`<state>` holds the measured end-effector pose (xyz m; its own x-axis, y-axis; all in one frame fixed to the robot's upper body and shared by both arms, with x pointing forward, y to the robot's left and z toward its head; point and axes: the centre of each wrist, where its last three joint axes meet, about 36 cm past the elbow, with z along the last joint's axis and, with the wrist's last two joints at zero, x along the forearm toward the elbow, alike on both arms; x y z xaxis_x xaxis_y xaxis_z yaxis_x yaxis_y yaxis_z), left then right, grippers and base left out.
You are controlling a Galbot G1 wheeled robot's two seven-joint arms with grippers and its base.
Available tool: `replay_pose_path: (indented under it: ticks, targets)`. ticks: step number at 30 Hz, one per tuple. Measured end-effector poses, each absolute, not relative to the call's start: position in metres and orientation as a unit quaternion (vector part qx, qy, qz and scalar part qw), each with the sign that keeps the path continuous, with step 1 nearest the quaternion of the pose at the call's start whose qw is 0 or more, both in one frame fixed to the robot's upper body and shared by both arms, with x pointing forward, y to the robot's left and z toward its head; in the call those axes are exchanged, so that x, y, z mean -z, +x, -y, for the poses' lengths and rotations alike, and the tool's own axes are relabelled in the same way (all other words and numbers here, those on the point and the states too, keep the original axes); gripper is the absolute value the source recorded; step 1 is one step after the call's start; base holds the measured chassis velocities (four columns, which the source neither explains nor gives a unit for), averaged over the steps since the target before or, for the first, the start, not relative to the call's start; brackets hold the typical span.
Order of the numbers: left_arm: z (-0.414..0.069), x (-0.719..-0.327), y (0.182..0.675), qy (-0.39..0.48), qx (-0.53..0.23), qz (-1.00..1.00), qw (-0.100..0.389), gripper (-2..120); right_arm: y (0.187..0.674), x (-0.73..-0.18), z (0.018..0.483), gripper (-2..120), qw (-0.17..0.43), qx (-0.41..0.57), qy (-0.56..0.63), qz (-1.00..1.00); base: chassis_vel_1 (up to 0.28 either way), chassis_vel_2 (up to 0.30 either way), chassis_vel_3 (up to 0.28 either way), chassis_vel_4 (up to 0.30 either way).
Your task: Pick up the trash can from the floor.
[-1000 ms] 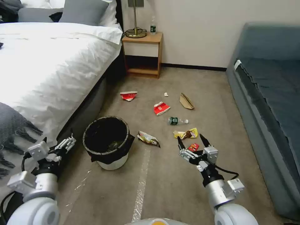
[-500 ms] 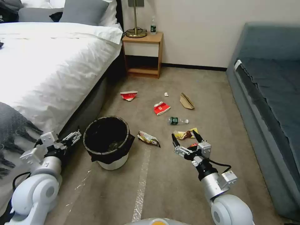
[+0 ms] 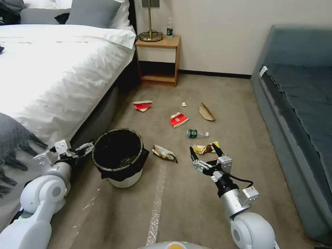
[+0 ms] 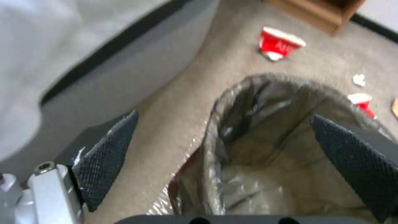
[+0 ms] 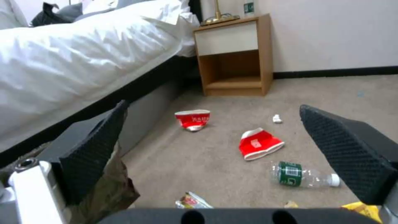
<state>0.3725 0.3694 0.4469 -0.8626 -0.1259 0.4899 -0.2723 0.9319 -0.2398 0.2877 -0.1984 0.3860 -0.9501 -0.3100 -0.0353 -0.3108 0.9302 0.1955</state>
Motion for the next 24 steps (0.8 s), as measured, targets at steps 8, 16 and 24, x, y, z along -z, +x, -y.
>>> replay_pose_path:
  ticks: [8, 16, 24]
  targets:
    - [-0.366, -0.426, 0.385, 0.105, -0.153, 0.944, 0.273, 100, 0.291, -0.386, 0.201, 100, 0.006, -0.097, -0.155, -0.983, 0.0, 0.0, 0.0, 0.0]
    - [-0.358, -0.399, 0.4, 0.105, -0.156, 0.934, 0.303, 95, 0.292, -0.385, 0.201, 100, 0.006, -0.097, -0.155, -0.983, 0.0, 0.0, 0.0, 0.0]
    - [-0.353, -0.39, 0.404, 0.106, -0.158, 0.931, 0.312, 62, 0.292, -0.384, 0.201, 100, 0.006, -0.096, -0.156, -0.983, 0.0, 0.0, 0.0, 0.0]
